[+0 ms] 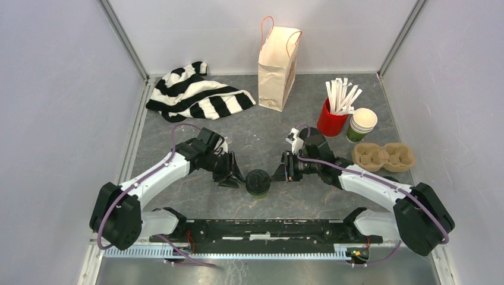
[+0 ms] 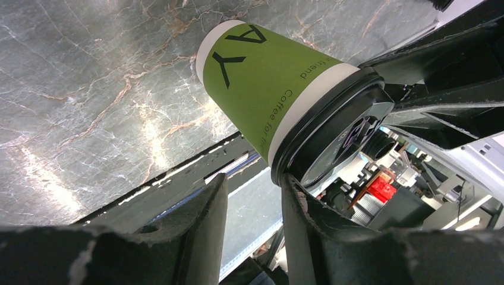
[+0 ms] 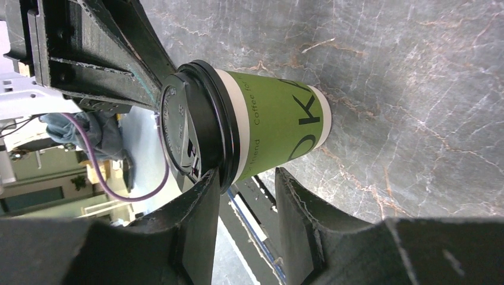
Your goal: Pack the takeout coffee
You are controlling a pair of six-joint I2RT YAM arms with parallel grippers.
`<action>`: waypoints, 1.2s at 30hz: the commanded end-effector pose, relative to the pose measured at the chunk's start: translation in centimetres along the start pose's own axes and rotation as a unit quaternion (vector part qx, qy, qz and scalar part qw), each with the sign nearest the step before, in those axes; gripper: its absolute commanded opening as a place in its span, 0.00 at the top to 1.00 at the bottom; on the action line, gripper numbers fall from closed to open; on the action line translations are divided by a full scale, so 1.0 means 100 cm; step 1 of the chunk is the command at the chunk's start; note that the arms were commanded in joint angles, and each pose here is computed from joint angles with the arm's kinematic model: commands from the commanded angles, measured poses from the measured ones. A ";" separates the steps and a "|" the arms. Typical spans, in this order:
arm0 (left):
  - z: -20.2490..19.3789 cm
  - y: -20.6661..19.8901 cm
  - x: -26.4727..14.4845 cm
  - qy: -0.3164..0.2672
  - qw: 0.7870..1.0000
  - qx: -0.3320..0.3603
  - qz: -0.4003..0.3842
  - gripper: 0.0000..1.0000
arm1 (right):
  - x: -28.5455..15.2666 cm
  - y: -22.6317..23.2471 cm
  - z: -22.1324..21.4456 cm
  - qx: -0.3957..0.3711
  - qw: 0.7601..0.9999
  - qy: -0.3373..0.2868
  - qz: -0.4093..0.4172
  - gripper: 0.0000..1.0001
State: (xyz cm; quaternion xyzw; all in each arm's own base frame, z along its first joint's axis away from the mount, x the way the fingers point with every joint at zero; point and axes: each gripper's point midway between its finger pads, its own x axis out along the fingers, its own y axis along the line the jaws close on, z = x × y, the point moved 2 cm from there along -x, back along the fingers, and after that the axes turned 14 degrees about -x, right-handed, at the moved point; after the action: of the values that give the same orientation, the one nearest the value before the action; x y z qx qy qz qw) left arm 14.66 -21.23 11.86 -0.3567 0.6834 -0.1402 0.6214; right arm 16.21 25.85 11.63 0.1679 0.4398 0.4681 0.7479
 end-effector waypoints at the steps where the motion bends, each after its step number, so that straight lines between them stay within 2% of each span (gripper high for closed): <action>1: 0.009 0.061 0.011 -0.042 0.991 0.006 0.131 0.57 | 0.002 -0.045 -0.034 -0.017 0.992 0.046 -0.118 0.57; 4: 0.010 0.075 0.015 -0.048 0.987 0.003 0.150 0.57 | 0.002 -0.062 -0.050 -0.023 0.987 0.066 -0.142 0.57; 6: 0.008 0.070 0.015 -0.043 0.990 0.004 0.136 0.57 | 0.005 -0.058 -0.047 -0.030 0.989 0.067 -0.128 0.57; 10: 0.003 0.005 -0.002 -0.030 0.999 0.020 0.011 0.54 | 0.009 -0.018 -0.009 -0.041 0.998 0.023 -0.046 0.56; 12: 0.003 -0.018 -0.012 -0.029 0.999 0.030 -0.019 0.52 | 0.009 -0.002 0.007 -0.042 0.999 0.009 -0.018 0.55; 15: 0.004 -0.025 -0.018 -0.027 0.999 0.034 -0.016 0.51 | 0.008 0.009 0.021 -0.045 0.999 0.000 -0.007 0.55; 26: 0.004 -0.007 -0.023 -0.046 0.998 0.023 0.023 0.51 | 0.000 0.020 0.047 -0.065 0.998 0.001 -0.017 0.51; 30: 0.005 -0.005 -0.032 -0.062 0.997 0.035 0.040 0.48 | -0.007 0.013 0.049 -0.076 0.996 0.006 -0.041 0.46; 36: 0.004 -0.017 -0.042 -0.068 0.996 0.049 0.020 0.41 | -0.015 0.005 0.041 -0.071 0.996 0.014 -0.053 0.42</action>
State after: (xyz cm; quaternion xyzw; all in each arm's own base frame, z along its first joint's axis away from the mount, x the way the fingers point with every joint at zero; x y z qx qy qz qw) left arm 14.59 -19.56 13.72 -0.3310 0.6703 -0.0971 0.6570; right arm 18.79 26.30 14.48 0.1010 0.4335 0.4663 0.7645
